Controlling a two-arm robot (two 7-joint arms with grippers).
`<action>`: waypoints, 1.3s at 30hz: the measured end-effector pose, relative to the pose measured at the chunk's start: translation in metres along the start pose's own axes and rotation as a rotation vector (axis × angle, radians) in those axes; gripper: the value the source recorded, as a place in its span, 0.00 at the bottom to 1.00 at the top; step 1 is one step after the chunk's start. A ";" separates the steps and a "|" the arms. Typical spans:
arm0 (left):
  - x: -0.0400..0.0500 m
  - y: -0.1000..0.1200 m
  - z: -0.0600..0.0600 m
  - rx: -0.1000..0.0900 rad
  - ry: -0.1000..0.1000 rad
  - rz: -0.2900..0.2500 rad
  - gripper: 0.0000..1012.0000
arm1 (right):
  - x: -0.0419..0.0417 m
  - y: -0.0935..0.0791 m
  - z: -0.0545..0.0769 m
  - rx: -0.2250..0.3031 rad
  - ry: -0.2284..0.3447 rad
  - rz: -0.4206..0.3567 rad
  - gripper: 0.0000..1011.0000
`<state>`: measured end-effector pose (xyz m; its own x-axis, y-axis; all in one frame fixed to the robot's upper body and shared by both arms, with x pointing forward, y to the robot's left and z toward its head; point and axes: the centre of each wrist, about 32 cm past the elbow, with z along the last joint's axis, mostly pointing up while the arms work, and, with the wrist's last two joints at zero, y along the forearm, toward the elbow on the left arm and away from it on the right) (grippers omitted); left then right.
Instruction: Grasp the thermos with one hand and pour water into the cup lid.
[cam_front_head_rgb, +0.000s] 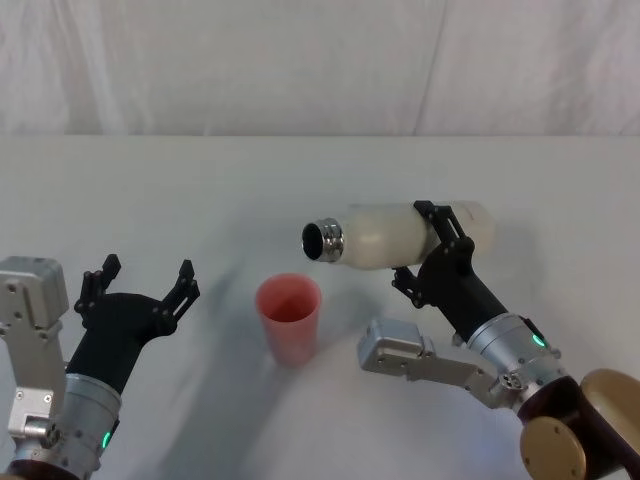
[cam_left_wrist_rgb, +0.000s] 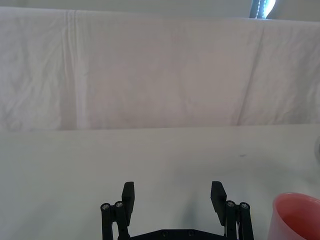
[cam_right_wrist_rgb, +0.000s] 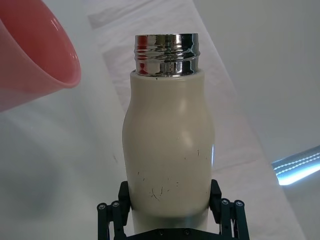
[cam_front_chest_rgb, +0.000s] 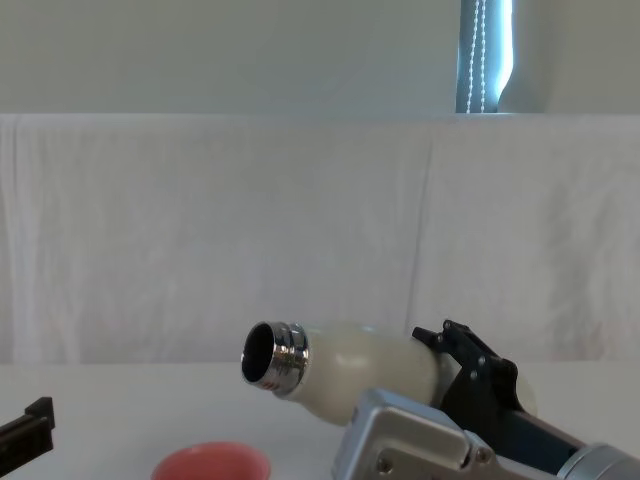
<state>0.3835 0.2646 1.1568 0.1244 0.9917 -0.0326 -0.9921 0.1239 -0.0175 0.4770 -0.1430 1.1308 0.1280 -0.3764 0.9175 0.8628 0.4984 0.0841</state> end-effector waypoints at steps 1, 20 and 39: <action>0.0000 0.000 0.000 0.000 0.000 0.000 0.99 | 0.0010 0.000 0.000 0.000 -0.005 0.003 0.94; 0.0000 0.000 0.000 0.000 0.000 0.000 0.99 | 0.0154 0.002 -0.002 0.018 -0.109 0.048 0.94; 0.0000 0.000 0.000 0.000 0.000 0.000 0.99 | 0.0243 0.002 -0.002 0.034 -0.198 0.053 0.94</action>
<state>0.3835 0.2645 1.1568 0.1245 0.9917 -0.0326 -0.9921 0.1240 -0.0175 0.4829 -0.1522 1.1527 0.0718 -0.1900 0.9792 0.8398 0.5411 0.0434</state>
